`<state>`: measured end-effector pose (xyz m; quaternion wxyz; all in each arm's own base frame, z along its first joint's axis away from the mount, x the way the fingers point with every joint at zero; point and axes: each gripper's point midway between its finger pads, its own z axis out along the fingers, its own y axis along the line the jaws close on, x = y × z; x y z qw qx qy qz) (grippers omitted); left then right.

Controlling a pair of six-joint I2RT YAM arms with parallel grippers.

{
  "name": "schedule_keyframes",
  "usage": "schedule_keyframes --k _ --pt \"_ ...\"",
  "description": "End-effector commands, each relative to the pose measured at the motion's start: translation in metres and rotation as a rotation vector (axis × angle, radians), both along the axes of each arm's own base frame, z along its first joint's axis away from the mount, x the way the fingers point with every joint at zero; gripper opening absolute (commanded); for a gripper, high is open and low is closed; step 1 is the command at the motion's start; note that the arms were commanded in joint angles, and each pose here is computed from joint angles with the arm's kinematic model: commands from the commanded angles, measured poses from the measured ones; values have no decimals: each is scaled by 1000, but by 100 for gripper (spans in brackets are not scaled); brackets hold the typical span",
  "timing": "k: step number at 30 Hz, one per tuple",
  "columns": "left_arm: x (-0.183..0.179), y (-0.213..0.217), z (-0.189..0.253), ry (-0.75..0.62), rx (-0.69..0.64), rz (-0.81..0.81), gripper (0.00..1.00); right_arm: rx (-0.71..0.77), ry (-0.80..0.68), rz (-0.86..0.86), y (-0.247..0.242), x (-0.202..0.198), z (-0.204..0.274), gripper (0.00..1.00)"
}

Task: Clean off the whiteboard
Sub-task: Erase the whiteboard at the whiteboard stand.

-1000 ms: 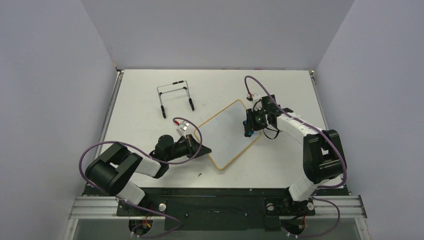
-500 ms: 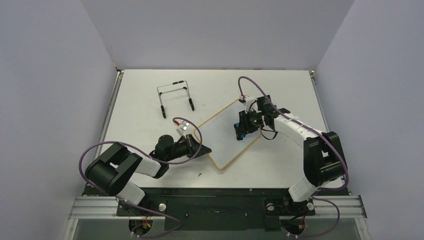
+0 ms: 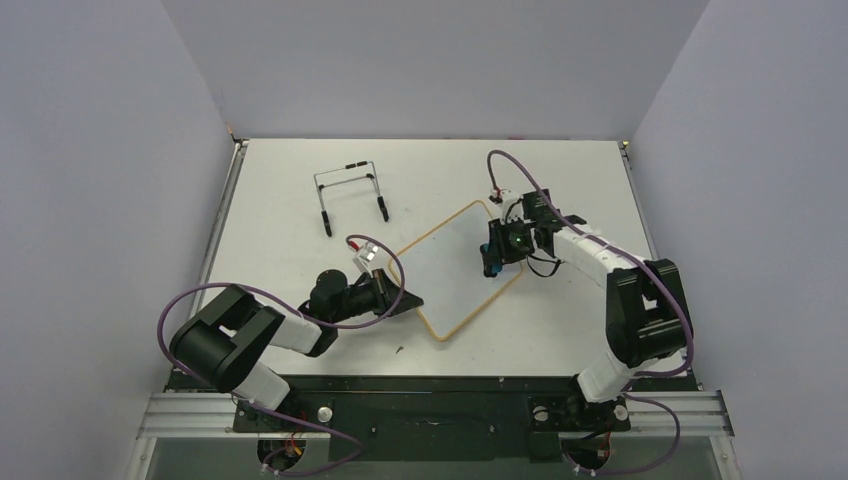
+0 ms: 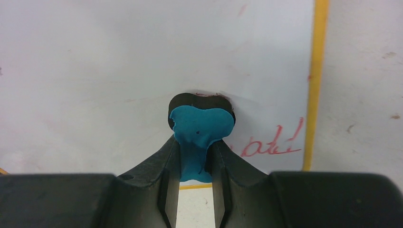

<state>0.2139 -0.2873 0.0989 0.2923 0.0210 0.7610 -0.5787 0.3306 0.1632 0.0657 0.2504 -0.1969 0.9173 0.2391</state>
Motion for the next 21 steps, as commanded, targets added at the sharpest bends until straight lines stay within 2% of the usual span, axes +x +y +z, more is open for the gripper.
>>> schedule_keyframes --k 1,6,8,13,15,18,21 --pt "9 -9 56 -214 -117 -24 0 68 6 166 44 -25 13 0" --pt "8 -9 56 -214 -116 -23 0 147 -54 270 69 -41 41 0" --pt "9 -9 55 -213 -115 -22 0 119 -94 234 63 -32 44 0" --pt "9 -11 55 -208 -120 -28 0 -64 -186 12 19 10 35 0" --pt "8 -14 56 -205 -121 -35 0 -70 -216 37 27 10 40 0" --pt "10 -18 57 -199 -127 -45 0 -106 -318 198 68 -2 60 0" --pt "11 -20 59 -191 -132 -49 0 -113 -349 306 98 -15 70 0"
